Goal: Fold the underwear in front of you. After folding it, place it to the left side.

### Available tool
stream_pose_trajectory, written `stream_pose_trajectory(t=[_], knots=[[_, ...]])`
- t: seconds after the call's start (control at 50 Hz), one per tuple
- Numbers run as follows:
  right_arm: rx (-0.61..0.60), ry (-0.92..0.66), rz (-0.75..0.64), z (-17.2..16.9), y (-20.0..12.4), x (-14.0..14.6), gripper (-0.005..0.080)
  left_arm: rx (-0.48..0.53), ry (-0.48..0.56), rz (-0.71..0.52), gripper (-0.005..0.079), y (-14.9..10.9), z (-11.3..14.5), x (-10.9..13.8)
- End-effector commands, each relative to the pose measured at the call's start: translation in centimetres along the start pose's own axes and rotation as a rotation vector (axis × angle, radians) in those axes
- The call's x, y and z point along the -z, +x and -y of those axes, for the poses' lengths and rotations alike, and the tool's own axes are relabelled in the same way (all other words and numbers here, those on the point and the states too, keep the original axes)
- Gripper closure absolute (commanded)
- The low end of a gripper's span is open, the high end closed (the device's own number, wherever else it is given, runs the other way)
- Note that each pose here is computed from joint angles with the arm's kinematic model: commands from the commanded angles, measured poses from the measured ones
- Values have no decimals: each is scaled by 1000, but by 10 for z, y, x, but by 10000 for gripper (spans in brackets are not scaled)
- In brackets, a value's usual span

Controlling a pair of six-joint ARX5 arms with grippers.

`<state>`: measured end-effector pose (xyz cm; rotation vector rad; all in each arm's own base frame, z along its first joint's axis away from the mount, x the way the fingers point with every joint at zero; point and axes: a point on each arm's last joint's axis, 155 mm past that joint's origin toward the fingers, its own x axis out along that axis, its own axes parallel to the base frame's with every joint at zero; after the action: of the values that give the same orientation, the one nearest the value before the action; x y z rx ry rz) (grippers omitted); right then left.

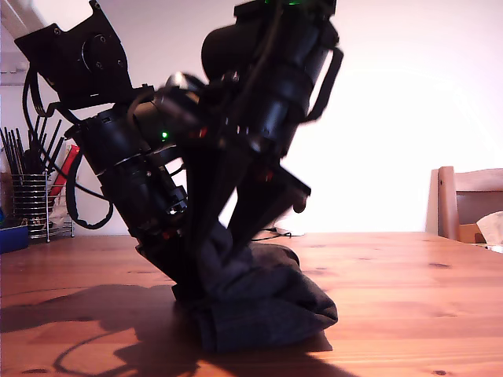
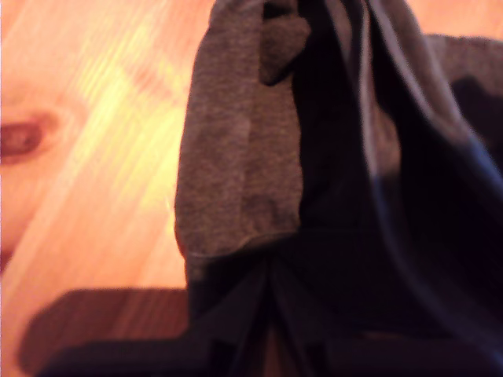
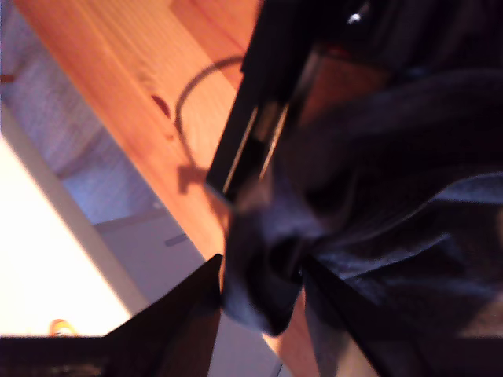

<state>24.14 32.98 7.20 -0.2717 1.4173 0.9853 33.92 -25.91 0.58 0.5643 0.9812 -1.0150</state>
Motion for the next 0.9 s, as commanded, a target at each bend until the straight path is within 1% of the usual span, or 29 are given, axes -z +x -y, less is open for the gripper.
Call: stream_pose_trajectory(t=[0.0,0.12,0.18,0.38,0.44,0.64,0.76,0.88], knots=[[-1,-15,48,-1,-14,-18,469,7,10,-40,763,11,1,14],[5,-31,64,0,-34,-27,470,-7,25,-58,763,11,-2,18],[9,-36,60,2,-40,-26,470,-16,30,-64,763,11,-3,19],[19,-30,26,12,-45,-16,475,-25,37,-75,763,11,-5,21],[36,-42,27,17,-45,-17,512,-31,37,-79,763,11,-6,22],[101,-60,52,31,-46,-24,772,-50,55,-115,763,10,-10,30],[134,-61,8,43,-40,-16,763,-65,57,-125,763,9,-13,32],[139,-25,-48,60,-20,-5,763,-62,55,-130,763,9,-12,33]])
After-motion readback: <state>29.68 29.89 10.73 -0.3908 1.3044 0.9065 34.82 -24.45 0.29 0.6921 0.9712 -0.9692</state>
